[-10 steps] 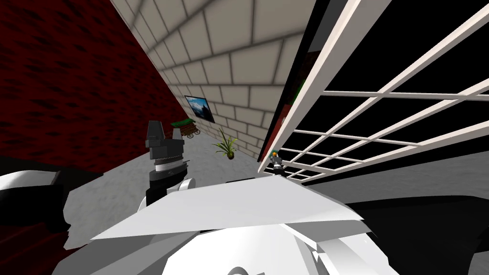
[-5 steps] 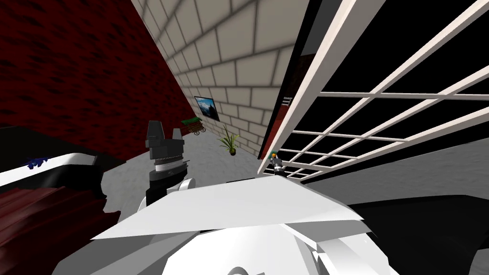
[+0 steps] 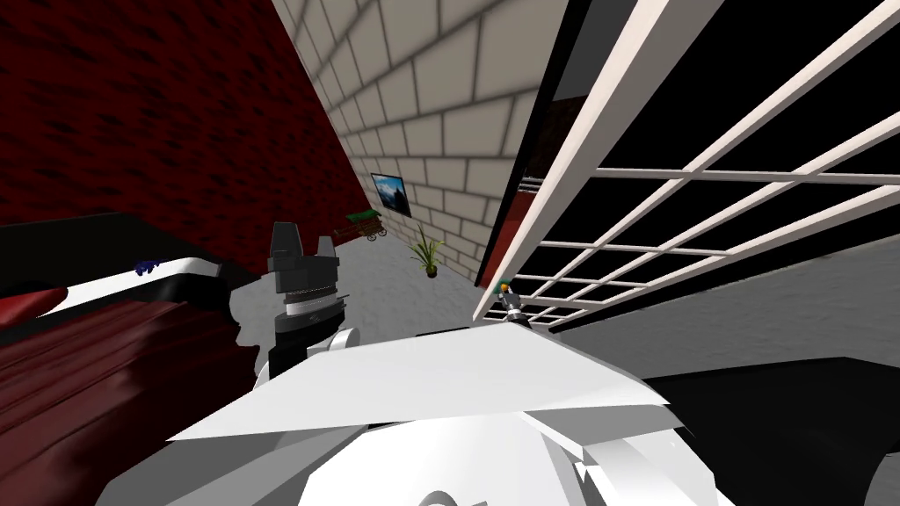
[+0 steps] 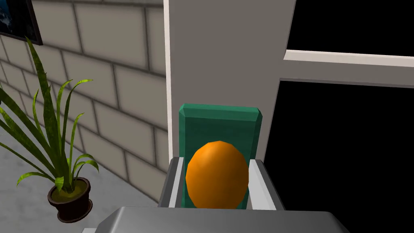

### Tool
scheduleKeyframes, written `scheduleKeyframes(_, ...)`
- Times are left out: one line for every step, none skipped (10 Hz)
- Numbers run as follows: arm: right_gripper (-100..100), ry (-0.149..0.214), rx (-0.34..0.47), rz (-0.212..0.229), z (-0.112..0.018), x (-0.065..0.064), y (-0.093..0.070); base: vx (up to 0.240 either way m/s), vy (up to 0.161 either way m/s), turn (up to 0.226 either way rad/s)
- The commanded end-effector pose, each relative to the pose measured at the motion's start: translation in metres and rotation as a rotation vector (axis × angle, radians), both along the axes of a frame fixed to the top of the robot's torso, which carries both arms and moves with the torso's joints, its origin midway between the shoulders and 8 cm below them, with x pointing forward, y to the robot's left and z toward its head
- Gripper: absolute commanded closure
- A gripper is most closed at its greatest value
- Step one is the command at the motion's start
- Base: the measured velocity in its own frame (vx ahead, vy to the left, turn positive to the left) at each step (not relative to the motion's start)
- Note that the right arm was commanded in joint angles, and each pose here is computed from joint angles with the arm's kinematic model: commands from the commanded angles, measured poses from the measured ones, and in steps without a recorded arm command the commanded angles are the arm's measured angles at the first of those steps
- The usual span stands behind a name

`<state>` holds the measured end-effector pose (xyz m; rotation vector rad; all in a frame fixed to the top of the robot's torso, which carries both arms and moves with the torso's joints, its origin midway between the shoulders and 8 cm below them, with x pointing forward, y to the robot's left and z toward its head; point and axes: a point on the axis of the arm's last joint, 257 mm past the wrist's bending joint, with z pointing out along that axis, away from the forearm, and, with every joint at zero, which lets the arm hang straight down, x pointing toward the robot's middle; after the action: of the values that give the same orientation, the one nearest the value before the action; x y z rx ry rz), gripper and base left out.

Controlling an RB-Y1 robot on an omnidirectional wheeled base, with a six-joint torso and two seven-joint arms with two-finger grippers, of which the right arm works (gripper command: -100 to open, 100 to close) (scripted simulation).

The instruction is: Pull the door open

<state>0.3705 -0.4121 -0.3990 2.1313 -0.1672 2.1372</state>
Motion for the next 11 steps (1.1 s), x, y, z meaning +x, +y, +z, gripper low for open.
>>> scheduleKeyframes(100,0.002,0.005,0.032,-0.001,-0.009,0.005,-0.269,-0.027,0.110)
scheduleKeyframes(100,0.003,0.001,0.020,-0.001,-0.005,0.002,-0.117,-0.011,0.025)
scheduleKeyframes(100,0.008,0.003,0.048,-0.003,-0.014,0.006,-0.158,-0.037,0.102)
scheduleKeyframes(100,0.006,0.003,0.061,-0.003,-0.018,0.007,-0.218,-0.054,0.151)
scheduleKeyframes(100,0.005,0.002,0.076,-0.003,-0.022,0.008,-0.221,-0.045,0.099)
scheduleKeyframes(100,0.004,0.002,0.091,-0.002,-0.026,0.009,-0.208,-0.032,0.076)
scheduleKeyframes(100,0.003,0.003,0.106,-0.002,-0.030,0.011,-0.195,-0.021,0.097)
scheduleKeyframes(100,0.003,0.003,0.121,-0.002,-0.034,0.012,-0.199,-0.007,0.071)
scheduleKeyframes(100,0.003,0.004,0.133,-0.001,-0.037,0.013,-0.219,-0.062,0.074)
scheduleKeyframes(100,0.003,0.005,0.146,-0.001,-0.041,0.014,-0.209,-0.066,0.093)
scheduleKeyframes(100,0.005,0.004,0.138,-0.002,-0.037,0.014,-0.089,-0.019,0.026)
